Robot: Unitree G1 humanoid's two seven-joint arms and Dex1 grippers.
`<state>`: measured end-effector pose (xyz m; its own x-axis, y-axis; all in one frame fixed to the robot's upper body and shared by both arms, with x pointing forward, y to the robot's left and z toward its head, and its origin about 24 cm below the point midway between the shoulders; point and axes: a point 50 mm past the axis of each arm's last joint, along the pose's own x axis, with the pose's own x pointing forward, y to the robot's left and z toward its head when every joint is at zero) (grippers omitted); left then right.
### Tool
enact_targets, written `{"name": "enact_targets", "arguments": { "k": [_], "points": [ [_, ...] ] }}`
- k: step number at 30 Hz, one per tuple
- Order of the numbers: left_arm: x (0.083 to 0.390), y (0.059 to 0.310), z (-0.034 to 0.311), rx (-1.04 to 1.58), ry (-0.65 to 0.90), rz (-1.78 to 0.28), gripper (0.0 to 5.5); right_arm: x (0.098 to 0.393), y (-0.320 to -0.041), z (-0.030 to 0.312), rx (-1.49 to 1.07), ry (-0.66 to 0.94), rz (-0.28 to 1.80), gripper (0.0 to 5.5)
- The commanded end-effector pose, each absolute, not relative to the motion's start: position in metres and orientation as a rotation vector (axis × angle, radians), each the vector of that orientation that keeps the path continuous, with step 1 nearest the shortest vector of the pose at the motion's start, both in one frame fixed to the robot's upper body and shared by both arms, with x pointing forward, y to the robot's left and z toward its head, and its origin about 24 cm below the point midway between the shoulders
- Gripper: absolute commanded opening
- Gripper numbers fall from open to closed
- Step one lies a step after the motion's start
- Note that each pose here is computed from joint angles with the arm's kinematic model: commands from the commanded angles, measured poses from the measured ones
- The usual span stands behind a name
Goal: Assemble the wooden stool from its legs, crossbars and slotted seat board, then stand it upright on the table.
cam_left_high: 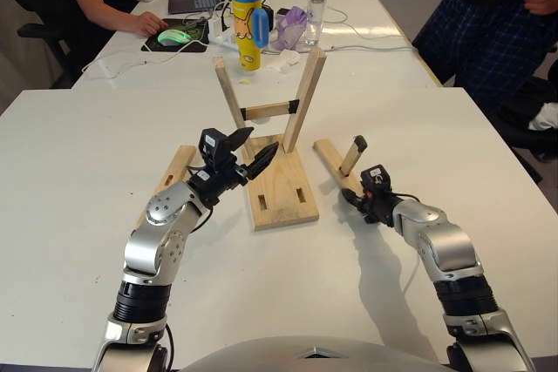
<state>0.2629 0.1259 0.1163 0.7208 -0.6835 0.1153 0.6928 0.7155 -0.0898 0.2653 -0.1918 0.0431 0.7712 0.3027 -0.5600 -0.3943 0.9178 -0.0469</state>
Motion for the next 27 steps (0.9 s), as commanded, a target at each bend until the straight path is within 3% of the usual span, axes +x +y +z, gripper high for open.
{"name": "enact_targets", "arguments": {
  "k": [1,5,8,10,18,21,27],
  "points": [
    [0.269,0.132,0.119,-0.082,-0.047,-0.780,3.49,0.264,-0.197,0.038,-0.132,0.587,0.360,2.05],
    [0.271,0.138,0.123,-0.121,-0.019,-0.832,3.49,0.281,-0.199,0.070,-0.013,0.370,0.332,2.05],
    [0.272,0.142,0.131,-0.207,-0.005,-0.891,3.49,0.284,-0.202,0.099,0.167,0.224,0.436,2.05],
    [0.271,0.144,0.136,-0.261,0.009,-0.933,3.49,0.275,-0.208,0.108,0.176,0.225,0.544,2.05],
    [0.261,0.157,0.157,-0.579,0.053,-1.092,4.68,0.230,-0.231,0.141,0.407,0.323,0.932,2.05],
    [0.261,0.159,0.163,-0.649,0.070,-1.132,5.19,0.222,-0.228,0.152,0.486,0.338,1.065,2.05],
    [0.261,0.150,0.168,-0.738,0.123,-1.236,5.22,0.223,-0.207,0.161,0.573,0.325,1.214,2.05]
  ]
}}
